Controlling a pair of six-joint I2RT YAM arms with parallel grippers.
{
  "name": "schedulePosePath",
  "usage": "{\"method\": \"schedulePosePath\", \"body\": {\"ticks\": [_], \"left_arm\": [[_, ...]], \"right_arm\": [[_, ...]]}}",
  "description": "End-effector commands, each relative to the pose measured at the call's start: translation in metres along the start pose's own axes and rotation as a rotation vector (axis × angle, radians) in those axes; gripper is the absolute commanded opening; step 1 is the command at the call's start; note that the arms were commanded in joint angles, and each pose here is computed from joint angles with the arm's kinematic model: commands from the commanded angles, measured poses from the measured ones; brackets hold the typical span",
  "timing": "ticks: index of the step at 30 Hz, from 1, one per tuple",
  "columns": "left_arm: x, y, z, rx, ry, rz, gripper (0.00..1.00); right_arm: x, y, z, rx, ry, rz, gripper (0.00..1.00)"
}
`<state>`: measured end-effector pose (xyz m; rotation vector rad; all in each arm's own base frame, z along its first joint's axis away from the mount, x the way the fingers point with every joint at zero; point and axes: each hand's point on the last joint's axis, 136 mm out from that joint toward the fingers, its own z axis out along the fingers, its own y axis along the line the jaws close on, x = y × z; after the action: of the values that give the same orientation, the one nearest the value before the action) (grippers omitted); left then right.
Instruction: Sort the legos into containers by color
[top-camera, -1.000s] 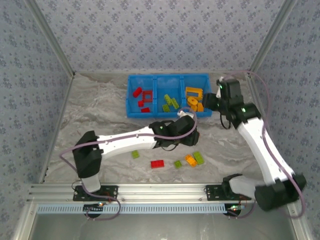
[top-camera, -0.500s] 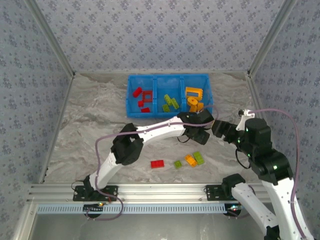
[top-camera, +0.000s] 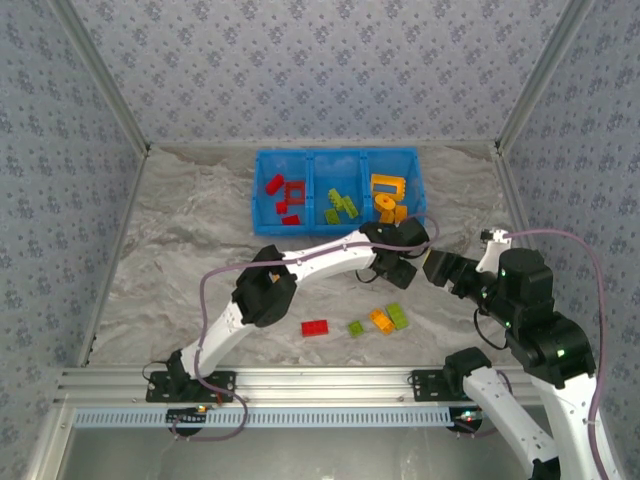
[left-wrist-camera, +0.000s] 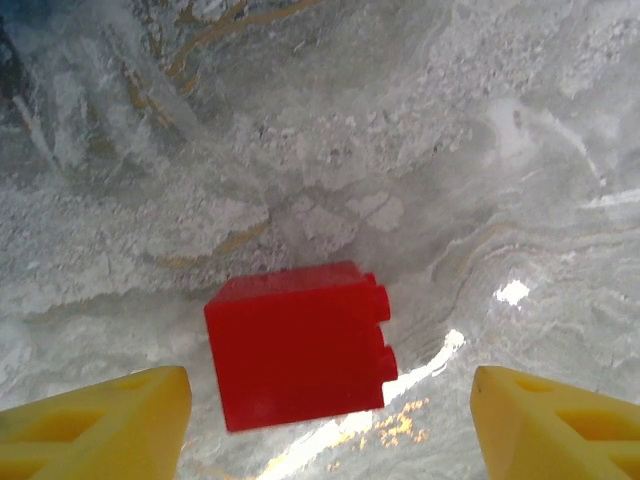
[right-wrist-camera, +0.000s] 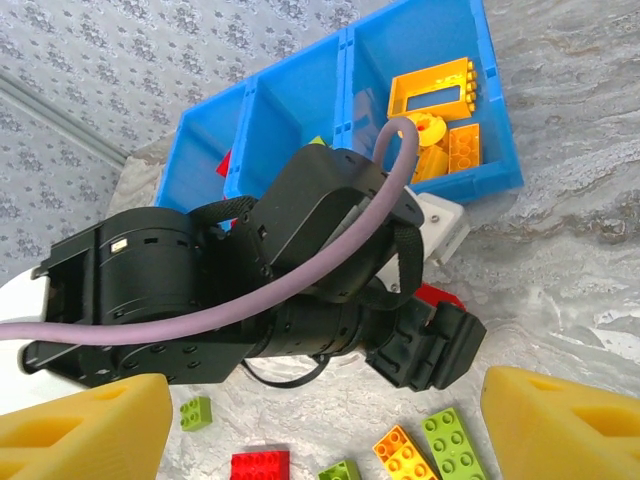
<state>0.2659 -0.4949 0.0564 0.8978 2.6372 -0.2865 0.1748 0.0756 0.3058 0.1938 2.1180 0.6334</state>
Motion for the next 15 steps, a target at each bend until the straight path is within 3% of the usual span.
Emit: {"method": "schedulePosePath", "body": {"ticks": [1, 6, 11, 15], "left_arm": [[-0.001, 0.001, 0.011, -0.008, 0.013, 0.011, 0.69], [-0.001, 0.005, 0.018, -0.021, 0.015, 0.016, 0.6], [-0.006, 0.005, 0.014, -0.023, -0.007, 0.021, 0.39], [-0.016, 0.006, -0.017, -0.028, -0.072, 0.0, 0.38]], "right_arm": [[0.002, 0.002, -0.001, -0.013, 0.008, 0.014, 0.83], [0.002, 0.003, -0.002, -0.018, 0.007, 0.02, 0.82], [0.003, 0.002, 0.0, -0.014, 0.011, 0.018, 0.82], [0.004, 0.002, 0.003, -0.017, 0.017, 0.008, 0.81]]}}
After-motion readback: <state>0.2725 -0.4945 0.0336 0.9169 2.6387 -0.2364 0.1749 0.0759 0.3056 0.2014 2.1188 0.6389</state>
